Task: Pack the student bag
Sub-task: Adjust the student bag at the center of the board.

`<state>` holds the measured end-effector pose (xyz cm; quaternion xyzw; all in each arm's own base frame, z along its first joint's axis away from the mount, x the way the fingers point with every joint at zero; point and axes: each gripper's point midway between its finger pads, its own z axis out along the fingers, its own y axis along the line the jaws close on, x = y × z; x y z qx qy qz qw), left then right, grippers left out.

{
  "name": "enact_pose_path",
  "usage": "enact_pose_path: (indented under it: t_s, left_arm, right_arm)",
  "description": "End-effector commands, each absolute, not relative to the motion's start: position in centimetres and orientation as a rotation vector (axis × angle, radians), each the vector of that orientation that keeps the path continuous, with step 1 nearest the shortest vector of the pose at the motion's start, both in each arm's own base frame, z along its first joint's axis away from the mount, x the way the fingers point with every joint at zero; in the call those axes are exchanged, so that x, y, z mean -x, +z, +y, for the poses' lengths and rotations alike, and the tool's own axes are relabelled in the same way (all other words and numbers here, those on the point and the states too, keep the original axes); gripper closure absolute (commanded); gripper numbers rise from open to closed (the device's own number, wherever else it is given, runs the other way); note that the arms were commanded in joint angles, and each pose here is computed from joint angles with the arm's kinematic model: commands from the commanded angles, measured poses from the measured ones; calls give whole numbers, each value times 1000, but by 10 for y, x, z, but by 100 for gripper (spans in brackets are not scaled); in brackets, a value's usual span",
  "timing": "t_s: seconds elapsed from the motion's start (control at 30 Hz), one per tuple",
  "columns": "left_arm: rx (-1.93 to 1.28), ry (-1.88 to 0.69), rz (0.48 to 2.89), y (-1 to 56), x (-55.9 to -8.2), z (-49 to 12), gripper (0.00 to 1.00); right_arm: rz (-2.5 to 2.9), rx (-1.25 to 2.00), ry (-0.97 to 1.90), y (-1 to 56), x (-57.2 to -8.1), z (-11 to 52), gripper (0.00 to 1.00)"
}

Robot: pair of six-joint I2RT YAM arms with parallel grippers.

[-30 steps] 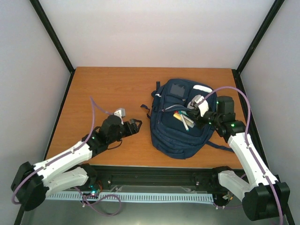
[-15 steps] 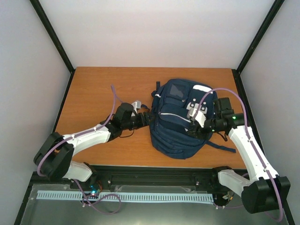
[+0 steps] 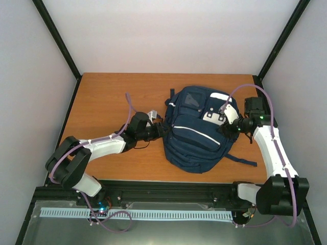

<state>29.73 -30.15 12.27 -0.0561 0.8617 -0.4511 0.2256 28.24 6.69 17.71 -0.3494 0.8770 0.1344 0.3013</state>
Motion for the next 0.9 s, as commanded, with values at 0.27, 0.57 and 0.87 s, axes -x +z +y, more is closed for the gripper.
enact_pose_path:
  t_s: [0.27, 0.57, 0.87]
  left_arm:
    - [171, -1211, 2345, 131, -312, -301, 57]
    - [194, -1171, 2418, 110, -316, -304, 56]
    - [189, -1241, 2432, 97, -322, -320, 67]
  right_arm:
    - [2539, 640, 130, 136, -305, 6, 38]
    - [2613, 620, 180, 112, -311, 0, 35]
    - [2646, 627, 222, 94, -328, 0, 35]
